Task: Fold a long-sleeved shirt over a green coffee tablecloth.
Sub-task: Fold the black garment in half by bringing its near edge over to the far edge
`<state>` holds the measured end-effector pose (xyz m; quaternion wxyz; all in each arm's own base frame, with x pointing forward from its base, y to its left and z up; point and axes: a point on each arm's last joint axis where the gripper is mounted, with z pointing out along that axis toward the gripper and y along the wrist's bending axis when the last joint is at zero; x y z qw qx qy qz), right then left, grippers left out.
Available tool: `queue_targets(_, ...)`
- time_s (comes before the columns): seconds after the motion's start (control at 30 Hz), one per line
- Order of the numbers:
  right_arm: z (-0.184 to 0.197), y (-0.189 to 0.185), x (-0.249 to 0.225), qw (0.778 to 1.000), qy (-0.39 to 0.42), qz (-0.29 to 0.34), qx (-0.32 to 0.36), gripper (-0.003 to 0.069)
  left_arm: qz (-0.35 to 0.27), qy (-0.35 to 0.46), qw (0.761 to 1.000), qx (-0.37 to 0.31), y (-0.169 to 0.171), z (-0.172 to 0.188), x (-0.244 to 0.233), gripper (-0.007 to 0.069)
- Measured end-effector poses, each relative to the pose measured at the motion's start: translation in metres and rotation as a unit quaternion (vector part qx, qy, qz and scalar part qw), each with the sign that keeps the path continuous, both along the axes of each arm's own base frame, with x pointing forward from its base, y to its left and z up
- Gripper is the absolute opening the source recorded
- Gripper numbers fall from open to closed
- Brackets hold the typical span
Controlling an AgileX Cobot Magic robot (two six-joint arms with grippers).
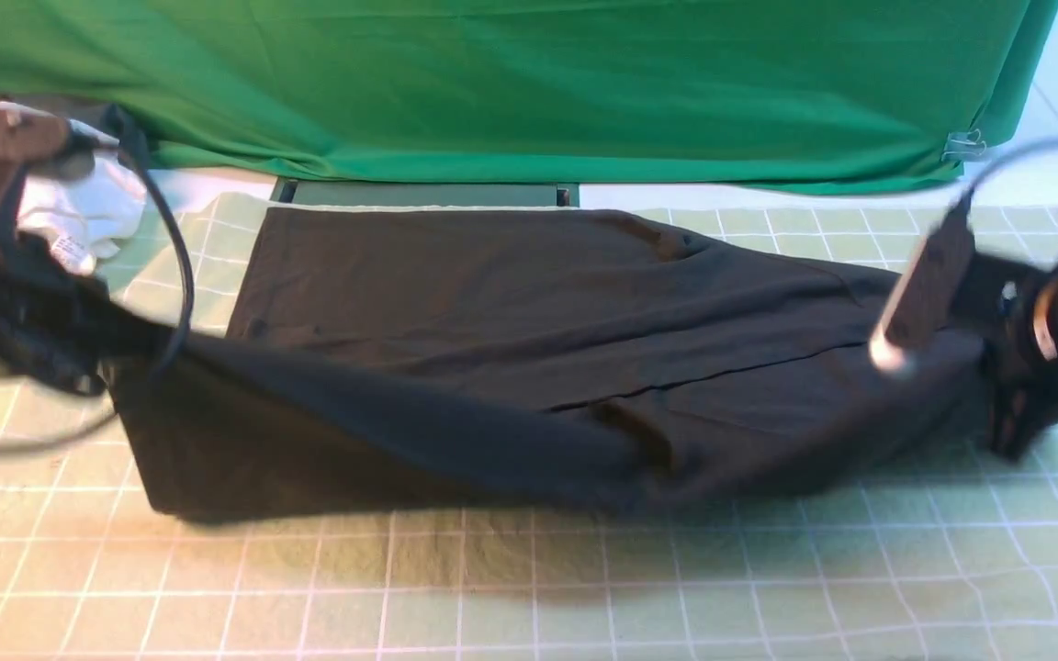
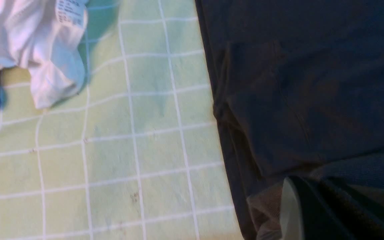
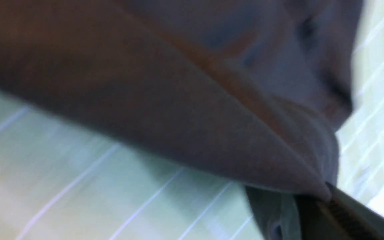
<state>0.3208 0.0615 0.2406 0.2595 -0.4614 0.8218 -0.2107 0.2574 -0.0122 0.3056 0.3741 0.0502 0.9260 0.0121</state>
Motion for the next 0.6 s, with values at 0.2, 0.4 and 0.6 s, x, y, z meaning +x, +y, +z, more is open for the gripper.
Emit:
queue_targets(0.2,0.011,0.007,0.041,0.999,-0.032,0.0,0.014,0.0039,0.02,-0.008,1.0,-0.004,0.009,0.009,0.043,-0.0029)
queue_targets(0.4,0.004,0.012,0.082,0.998,-0.052,0.002,0.023,0.0039,0.03,0.001,1.0,-0.005,0.015,-0.001,0.097,-0.0029)
queue_targets(0.6,-0.013,0.004,0.116,0.998,-0.053,-0.015,0.024,0.0039,0.049,0.003,0.999,-0.005,0.03,-0.012,0.137,-0.0029)
